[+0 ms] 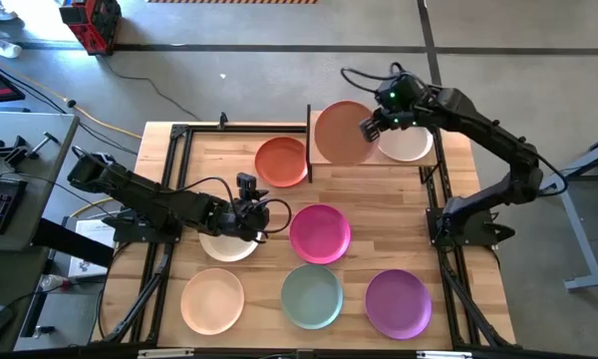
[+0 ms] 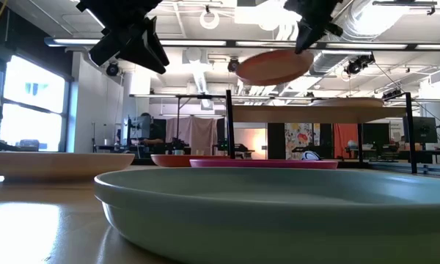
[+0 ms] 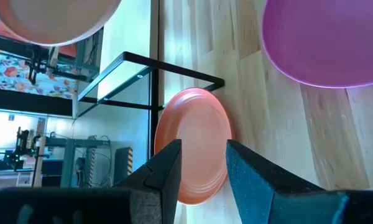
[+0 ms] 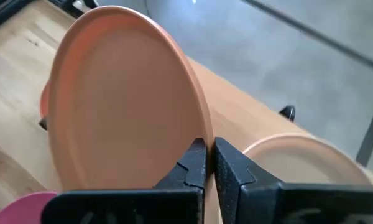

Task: Place and stack plates onto a shelf
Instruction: Stack the light orange plate on top of the white plate on the shelf

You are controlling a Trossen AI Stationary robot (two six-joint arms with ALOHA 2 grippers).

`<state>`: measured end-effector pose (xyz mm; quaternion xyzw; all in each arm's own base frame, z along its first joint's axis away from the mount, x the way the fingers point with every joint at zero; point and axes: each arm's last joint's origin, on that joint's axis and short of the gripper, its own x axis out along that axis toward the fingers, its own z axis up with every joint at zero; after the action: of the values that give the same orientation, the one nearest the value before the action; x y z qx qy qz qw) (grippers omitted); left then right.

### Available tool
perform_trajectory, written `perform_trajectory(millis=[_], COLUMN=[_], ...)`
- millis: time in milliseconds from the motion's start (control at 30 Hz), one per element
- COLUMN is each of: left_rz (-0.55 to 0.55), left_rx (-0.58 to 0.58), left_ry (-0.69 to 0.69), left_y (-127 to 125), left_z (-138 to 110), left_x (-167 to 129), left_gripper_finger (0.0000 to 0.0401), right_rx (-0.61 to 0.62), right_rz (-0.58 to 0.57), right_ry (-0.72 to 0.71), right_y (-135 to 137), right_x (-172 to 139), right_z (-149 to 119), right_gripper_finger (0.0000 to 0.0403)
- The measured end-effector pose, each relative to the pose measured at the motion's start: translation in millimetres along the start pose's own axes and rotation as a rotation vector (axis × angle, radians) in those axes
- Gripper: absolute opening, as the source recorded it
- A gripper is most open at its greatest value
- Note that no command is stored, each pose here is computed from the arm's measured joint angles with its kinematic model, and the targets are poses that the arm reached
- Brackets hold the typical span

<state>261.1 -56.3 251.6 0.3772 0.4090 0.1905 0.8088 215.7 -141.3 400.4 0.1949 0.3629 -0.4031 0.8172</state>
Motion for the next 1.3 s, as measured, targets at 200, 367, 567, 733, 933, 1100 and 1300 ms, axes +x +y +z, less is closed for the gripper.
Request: perform_trajectory(millis=[200,367,567,733,933,1100,1300], left_rz=[0.0,0.0,0.0,0.0,0.0,0.0,0.008], left_rx=[0.0,0.0,-0.033,-0.036,-0.052,-0.055,-0.101], left_ry=[0.0,0.001,0.001,0.001,0.001,-0.002,-0.029], left_y=[0.0,0.0,0.0,0.0,0.0,0.1,1.4], left_z=[0.0,-0.1,-0.1,-0.1,-0.1,0.2,3.8], left_x=[0.0,0.1,0.1,0.0,0.1,0.0,0.0], left_gripper_finger=[0.0115,0.0115,0.0115,0.0115,0.0115,0.0115,0.0115], right_rx=[0.084,0.172,0.316,0.44,0.566,0.678,0.818], right_rz=[0.021,0.032,0.005,-0.006,-0.051,-0.131,-0.189], right_ry=[0.05,0.021,-0.03,-0.104,-0.158,-0.167,-0.146], right_y=[-26.6,-41.7,-60.5,-72.2,-80.3,-86.9,-91.2], right_x=[8.1,0.6,-16.1,-28.0,-33.6,-30.7,-14.8], right_z=[-18.8,-37.8,-63.0,-78.6,-93.4,-106.5,-123.6], right_gripper_finger=[0.0,0.0,0.0,0.0,0.0,0.0,0.0])
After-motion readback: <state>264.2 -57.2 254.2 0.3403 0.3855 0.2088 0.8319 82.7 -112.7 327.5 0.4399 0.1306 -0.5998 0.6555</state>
